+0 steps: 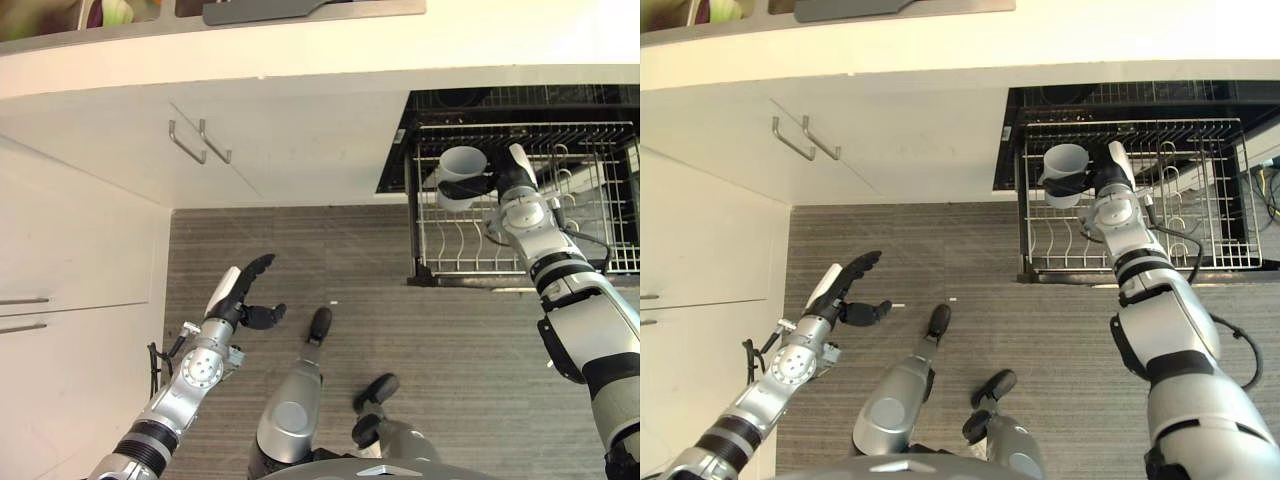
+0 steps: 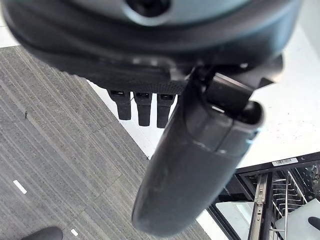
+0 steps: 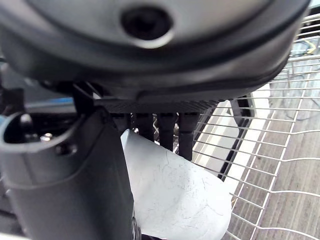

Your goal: Place the dishes in the dishwasher.

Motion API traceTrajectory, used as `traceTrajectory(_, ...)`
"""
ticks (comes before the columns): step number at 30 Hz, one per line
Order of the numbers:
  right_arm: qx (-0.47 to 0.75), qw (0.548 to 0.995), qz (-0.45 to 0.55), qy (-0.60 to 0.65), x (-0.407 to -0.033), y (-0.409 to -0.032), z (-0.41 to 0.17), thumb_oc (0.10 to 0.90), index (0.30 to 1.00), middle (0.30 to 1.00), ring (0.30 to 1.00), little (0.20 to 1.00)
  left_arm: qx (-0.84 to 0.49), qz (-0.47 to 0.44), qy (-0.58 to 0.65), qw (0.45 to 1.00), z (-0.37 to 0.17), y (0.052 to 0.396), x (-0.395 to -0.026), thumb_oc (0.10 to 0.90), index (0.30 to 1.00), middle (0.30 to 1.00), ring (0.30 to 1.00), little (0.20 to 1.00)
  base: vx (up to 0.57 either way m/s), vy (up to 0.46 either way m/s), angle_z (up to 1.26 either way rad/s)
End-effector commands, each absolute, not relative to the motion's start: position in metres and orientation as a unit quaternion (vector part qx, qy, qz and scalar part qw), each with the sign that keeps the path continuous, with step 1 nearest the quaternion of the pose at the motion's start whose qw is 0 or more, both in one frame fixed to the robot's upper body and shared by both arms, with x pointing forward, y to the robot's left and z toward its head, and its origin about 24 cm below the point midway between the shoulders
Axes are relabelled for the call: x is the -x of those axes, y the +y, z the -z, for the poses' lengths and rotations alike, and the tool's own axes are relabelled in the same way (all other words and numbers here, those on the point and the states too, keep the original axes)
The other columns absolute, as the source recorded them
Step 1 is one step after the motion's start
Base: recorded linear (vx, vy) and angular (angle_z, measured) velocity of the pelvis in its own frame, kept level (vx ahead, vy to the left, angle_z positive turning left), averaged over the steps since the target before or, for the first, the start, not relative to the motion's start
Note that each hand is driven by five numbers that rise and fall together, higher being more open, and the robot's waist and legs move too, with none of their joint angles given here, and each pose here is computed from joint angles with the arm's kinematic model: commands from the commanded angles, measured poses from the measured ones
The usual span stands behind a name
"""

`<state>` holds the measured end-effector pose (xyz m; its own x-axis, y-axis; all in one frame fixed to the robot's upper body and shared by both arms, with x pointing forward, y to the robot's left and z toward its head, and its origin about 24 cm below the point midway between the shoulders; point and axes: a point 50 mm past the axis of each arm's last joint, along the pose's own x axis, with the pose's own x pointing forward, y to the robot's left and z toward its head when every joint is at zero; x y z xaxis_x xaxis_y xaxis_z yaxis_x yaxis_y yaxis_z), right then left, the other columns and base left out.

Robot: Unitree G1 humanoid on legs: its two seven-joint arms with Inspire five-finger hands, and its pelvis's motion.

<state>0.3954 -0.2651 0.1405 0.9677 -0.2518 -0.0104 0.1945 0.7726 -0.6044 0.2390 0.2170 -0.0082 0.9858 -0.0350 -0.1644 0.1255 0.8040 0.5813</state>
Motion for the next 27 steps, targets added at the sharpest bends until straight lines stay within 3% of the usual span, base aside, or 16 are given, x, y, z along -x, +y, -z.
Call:
traceTrajectory(1,0.334,0.933,0.131,-0.016,-0.4,-0.265,-0.171,0.8,0.9,0.9,0.9,0.9,-0.334,0.06,0.028,0.94,-0.003,0.217,-0.238,0.8,0.9,0.9,0.9,0.9,0.0,0.0,0.0)
traceTrajectory(22,0.298,0.953,0.041,0.031,-0.387,-0.236,-0.111,0.8,0.9,0.9,0.9,0.9,-0.355,0.076,0.161,0.918,0.041,0.239,-0.209,0.8,0.9,0.9,0.9,0.9,-0.03,0.013,-0.1)
traceTrajectory(27,0.244,0.968,0.057,0.025,-0.38,-0.242,-0.105,0.8,0.9,0.9,0.9,0.9,-0.348,0.075,0.188,0.915,0.052,0.24,-0.201,0.8,0.9,0.9,0.9,0.9,0.02,0.004,-0.09)
